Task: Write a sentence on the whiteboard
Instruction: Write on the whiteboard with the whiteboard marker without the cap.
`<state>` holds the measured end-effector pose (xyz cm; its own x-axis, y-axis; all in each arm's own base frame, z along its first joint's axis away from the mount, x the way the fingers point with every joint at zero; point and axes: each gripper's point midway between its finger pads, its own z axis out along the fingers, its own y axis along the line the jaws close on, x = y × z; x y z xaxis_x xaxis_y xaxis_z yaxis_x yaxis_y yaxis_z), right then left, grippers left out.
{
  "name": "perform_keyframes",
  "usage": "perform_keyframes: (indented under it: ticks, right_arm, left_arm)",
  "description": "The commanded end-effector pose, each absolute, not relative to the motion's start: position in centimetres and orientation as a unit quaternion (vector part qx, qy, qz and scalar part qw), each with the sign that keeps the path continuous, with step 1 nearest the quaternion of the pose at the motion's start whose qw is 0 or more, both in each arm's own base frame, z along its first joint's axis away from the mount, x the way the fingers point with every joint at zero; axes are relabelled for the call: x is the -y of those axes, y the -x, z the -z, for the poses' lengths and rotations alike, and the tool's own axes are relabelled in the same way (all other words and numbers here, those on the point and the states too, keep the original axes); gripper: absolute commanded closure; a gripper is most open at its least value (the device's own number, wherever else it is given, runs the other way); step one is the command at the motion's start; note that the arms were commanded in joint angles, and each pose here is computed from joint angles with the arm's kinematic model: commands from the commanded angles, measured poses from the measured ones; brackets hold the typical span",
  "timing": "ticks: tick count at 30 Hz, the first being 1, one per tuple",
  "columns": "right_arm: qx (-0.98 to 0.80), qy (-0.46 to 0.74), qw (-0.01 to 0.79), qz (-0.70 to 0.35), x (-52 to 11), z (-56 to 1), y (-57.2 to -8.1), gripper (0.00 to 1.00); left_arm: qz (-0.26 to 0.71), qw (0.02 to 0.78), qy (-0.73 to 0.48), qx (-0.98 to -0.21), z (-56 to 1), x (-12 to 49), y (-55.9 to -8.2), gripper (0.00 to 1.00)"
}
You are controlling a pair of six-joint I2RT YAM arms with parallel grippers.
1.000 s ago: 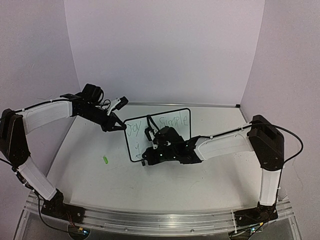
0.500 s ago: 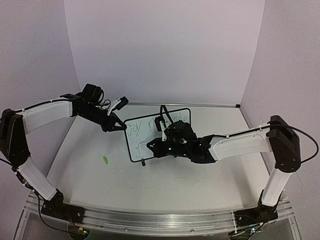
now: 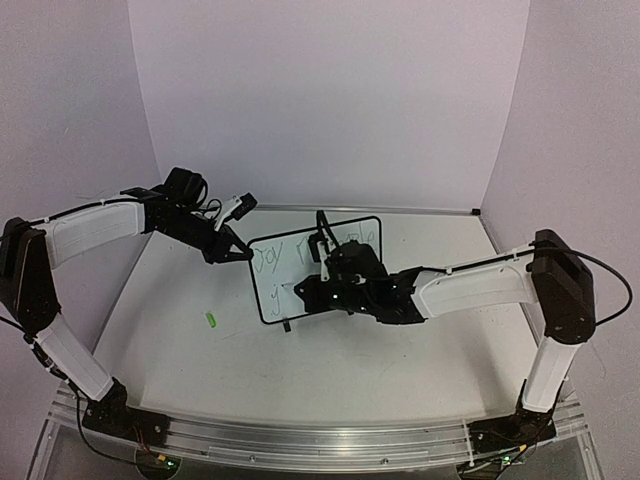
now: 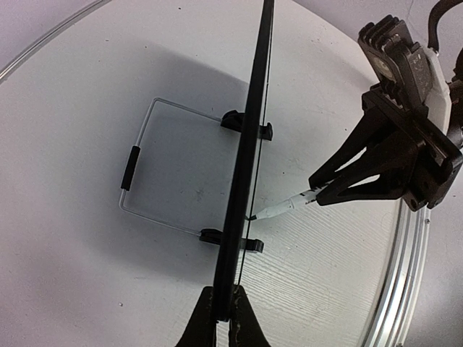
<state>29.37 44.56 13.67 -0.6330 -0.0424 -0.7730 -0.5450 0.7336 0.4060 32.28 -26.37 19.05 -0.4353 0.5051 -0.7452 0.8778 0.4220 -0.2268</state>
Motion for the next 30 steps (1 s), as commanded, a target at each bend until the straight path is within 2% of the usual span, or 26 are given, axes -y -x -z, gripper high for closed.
perform_keyframes:
  ticks: [1, 16, 30]
  right_arm:
    - [-0.841, 0.163, 0.406, -0.318, -45.2, -14.6, -30.6, 1.0]
    - [-0.864, 0.172, 0.376, -0.288, -44.4, -11.7, -30.0, 1.0]
    - [-0.848, 0.162, 0.411, -0.294, -44.2, -15.3, -30.7, 1.0]
  left_arm:
    - [0.267, 0.285, -0.446, -0.806, -17.1, 25.6, -32.8, 1.0]
    - [0.268, 0.284, -0.446, -0.805, -17.1, 25.7, -32.8, 1.0]
    - [0.266, 0.288, -0.447, -0.804, -17.4, 25.6, -32.8, 1.0]
